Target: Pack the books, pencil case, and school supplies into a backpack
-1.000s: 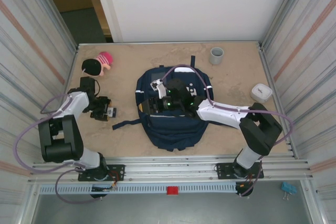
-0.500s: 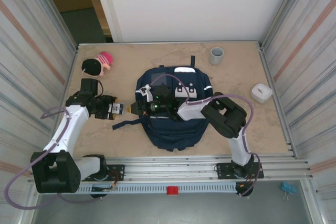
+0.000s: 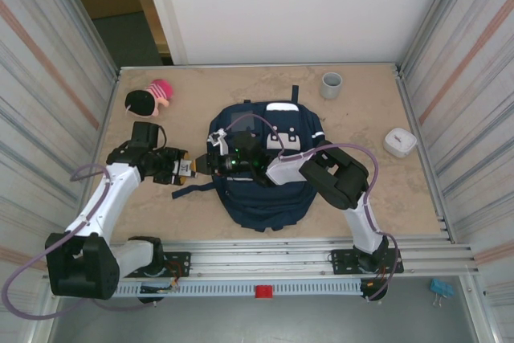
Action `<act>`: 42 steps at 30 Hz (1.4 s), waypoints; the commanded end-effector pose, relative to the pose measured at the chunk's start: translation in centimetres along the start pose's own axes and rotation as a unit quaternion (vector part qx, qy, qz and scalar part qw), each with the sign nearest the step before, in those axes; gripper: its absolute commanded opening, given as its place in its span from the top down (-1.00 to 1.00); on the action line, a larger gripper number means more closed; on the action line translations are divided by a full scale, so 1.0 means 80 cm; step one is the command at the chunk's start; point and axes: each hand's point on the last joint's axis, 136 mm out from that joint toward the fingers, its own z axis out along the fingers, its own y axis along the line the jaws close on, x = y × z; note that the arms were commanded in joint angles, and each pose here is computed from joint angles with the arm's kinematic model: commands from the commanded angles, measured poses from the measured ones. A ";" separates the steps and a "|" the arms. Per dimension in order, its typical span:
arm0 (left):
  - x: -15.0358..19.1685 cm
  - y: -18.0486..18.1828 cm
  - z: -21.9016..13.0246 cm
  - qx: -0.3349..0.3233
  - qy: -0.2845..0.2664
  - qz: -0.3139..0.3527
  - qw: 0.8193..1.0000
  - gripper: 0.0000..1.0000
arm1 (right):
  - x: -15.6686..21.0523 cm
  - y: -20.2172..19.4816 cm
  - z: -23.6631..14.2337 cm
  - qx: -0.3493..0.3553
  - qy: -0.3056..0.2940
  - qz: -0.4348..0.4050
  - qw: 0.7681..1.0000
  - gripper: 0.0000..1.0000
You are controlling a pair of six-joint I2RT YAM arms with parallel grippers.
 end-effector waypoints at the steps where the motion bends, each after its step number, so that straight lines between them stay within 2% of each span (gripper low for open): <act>1: 0.009 -0.006 0.001 0.005 0.013 -0.005 1.000 0.06 | -0.006 0.029 0.008 -0.033 -0.010 -0.018 0.999 0.51; 5: 0.009 -0.006 0.002 0.006 0.013 -0.004 1.000 0.05 | -0.009 0.038 0.001 -0.039 -0.016 -0.025 0.999 0.80; 9: 0.009 -0.009 0.001 0.007 0.012 0.002 1.000 0.02 | -0.011 0.048 -0.006 -0.043 -0.021 -0.035 0.998 0.94; 11: 0.009 -0.011 0.000 0.006 0.011 0.006 1.000 -0.09 | -0.012 0.053 -0.011 -0.044 -0.025 -0.039 0.998 0.94; 17: 0.005 -0.011 -0.005 0.004 -0.006 0.037 0.999 -0.61 | -0.025 0.055 -0.047 -0.033 -0.047 -0.044 0.997 0.92; 20: 0.001 -0.007 -0.010 -0.008 -0.040 0.082 0.996 -0.69 | -0.037 0.055 -0.088 -0.024 -0.069 -0.045 0.996 0.92; 23: -0.006 -0.006 -0.020 -0.019 -0.091 0.154 0.984 -0.72 | -0.049 0.053 -0.136 0.000 -0.089 -0.046 0.995 0.92; 26: -0.015 -0.014 -0.037 -0.034 -0.168 0.250 0.953 -0.68 | -0.056 0.050 -0.183 0.044 -0.097 -0.055 0.993 0.93; 28: -0.013 -0.028 -0.048 -0.035 -0.203 0.317 0.926 -0.60 | -0.059 0.054 -0.215 0.075 -0.100 -0.064 0.990 0.93; 32: 0.001 -0.063 -0.069 -0.031 -0.261 0.444 0.856 -0.58 | -0.058 0.052 -0.276 0.125 -0.101 -0.060 0.985 0.94; 34: 0.017 -0.081 -0.071 -0.010 -0.264 0.500 0.825 -0.58 | -0.054 0.057 -0.301 0.140 -0.098 -0.058 0.983 0.95; 36: 0.046 -0.099 -0.067 0.039 -0.251 0.564 0.786 -0.58 | -0.050 0.060 -0.322 0.155 -0.097 -0.056 0.982 0.95; 39: 0.084 -0.114 -0.064 0.108 -0.241 0.628 0.732 -0.53 | -0.046 0.062 -0.352 0.166 -0.110 -0.049 0.979 0.96; 42: 0.110 -0.118 -0.063 0.145 -0.230 0.672 0.689 -0.53 | -0.042 0.060 -0.377 0.170 -0.112 -0.034 0.978 0.96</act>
